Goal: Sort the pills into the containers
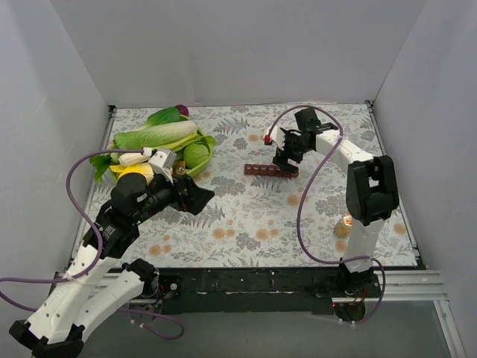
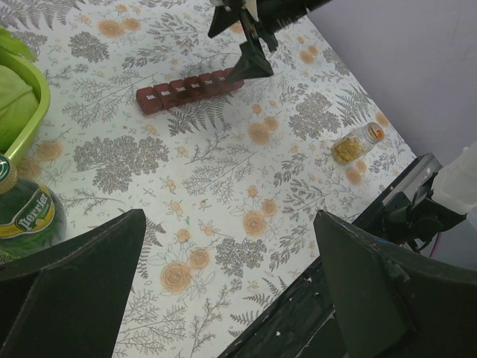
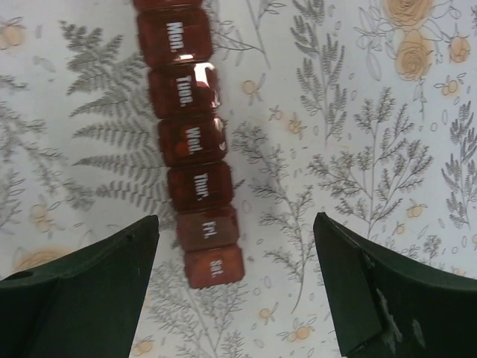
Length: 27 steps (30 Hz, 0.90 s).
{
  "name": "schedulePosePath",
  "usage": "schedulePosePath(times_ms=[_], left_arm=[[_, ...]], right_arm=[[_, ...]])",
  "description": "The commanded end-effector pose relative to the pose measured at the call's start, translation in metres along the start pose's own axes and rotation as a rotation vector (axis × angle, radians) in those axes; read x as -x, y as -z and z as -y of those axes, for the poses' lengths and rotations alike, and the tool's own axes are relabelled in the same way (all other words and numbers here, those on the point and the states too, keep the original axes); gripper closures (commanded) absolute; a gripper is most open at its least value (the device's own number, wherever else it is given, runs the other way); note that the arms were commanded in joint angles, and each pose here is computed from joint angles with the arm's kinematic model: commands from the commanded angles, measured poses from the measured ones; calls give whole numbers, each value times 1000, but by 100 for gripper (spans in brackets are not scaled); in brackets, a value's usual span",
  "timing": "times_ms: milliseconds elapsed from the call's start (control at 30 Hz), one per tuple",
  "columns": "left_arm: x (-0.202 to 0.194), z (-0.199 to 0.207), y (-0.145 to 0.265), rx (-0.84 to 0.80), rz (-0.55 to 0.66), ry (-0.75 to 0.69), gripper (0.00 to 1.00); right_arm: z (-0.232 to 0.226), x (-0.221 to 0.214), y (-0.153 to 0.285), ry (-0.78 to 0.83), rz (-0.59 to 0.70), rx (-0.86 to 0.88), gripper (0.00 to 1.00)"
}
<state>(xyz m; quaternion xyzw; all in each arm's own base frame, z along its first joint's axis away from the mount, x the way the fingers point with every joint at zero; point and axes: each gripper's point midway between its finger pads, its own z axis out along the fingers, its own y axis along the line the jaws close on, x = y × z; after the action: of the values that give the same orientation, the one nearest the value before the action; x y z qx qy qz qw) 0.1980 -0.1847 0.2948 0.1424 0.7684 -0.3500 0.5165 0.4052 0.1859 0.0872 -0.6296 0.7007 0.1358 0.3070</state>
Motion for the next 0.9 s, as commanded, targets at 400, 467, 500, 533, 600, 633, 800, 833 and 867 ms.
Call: schedulePosePath(times_ms=[400,467,500,533,600,633,800,833,867], left_arm=[[-2,-2,10,17,27,30,2],[-1,-1,9,11,30,35,2],[-2,-1,9,10,28,36,2],[-2,0,9,2,29,39,2],[-4,0,8,0,24,51,2],[-6,1,7,-7,21,54,2],[-16,3,8,-24,-1,88,2],[-18,3,8,-25,-3,93,2],[-21,2,7,-27,-11,97,2]], right_arm=[[-15,0,-32,18,-26,148,16],[-18,-4,-39,6,-36,158,18],[-18,-6,-41,5,-45,156,19],[-18,-9,-46,1,-55,160,20],[-16,-13,-50,1,-70,152,24],[-17,-16,-52,-2,-74,153,25],[-31,-21,-55,37,-66,183,38],[-33,-18,-54,52,-60,180,39],[-42,-23,-55,54,-66,200,43]])
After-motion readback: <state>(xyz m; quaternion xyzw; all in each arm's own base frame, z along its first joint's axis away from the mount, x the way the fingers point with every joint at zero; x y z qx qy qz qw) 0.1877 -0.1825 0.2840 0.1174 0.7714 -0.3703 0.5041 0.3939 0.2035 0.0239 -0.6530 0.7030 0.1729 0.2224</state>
